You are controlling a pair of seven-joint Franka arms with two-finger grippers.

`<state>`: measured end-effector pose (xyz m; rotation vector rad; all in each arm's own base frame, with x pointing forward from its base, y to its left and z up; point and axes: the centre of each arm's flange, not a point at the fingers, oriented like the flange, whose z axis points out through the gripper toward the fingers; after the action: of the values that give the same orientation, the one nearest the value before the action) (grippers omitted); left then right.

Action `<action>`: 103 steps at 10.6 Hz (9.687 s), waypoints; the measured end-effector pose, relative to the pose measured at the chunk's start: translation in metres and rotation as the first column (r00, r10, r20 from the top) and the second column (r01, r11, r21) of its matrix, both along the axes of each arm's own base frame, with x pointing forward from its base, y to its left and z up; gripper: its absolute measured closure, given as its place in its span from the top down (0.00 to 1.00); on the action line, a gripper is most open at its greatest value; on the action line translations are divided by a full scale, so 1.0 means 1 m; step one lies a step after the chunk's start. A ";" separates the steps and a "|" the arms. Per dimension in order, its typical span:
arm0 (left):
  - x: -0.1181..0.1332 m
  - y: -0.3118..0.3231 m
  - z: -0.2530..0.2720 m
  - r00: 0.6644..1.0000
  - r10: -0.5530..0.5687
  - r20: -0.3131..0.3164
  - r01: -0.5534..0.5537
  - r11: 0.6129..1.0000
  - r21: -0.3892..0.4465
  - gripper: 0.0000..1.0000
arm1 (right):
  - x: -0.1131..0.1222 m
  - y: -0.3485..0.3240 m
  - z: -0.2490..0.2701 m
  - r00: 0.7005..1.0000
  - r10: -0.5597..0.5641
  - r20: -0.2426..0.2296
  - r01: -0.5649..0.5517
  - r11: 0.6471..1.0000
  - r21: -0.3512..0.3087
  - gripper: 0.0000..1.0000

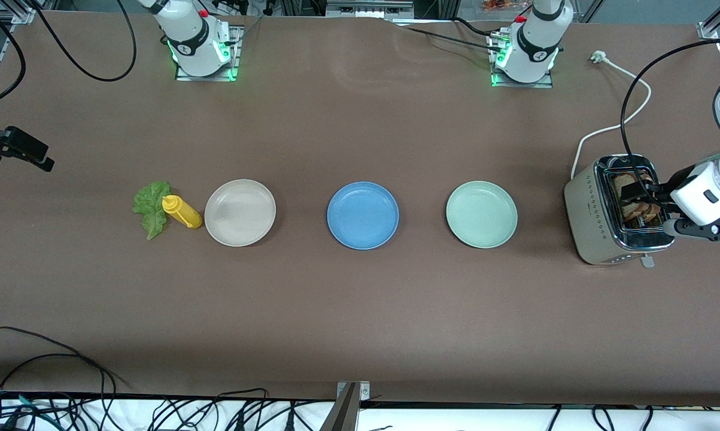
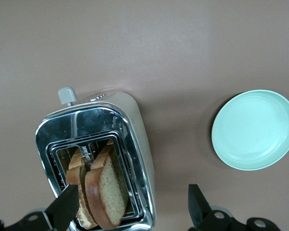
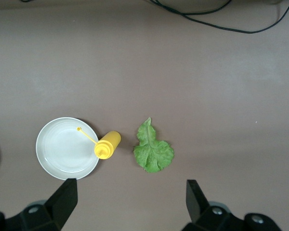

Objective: Make sandwich in blue plate with both arms
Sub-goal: 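Lower the left gripper into the toaster slot over the bread, then grasp a bread slice with the left gripper and lift it out, then carry the bread slice with the left gripper over the blue plate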

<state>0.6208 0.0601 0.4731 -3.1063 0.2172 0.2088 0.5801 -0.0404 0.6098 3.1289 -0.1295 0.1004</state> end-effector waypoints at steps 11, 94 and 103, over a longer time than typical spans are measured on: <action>0.022 0.027 -0.057 0.999 -0.043 0.028 0.042 0.999 0.020 1.00 | 0.000 0.000 0.000 1.000 0.001 0.000 -0.001 1.000 0.000 1.00; -0.035 -0.413 -0.073 0.964 -0.113 -0.242 -0.002 0.902 -0.431 0.10 | 0.001 0.001 -0.001 1.000 0.002 -0.002 -0.002 1.000 0.000 1.00; -0.072 -0.503 -0.161 0.969 0.018 -0.245 -0.101 0.938 -0.332 0.10 | 0.001 0.002 -0.001 1.000 0.003 -0.002 -0.003 1.000 0.000 1.00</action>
<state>0.5485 -0.4434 0.3123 -3.4299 0.1795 0.6138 0.5807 -0.0388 0.6088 3.1293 -0.1253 0.0971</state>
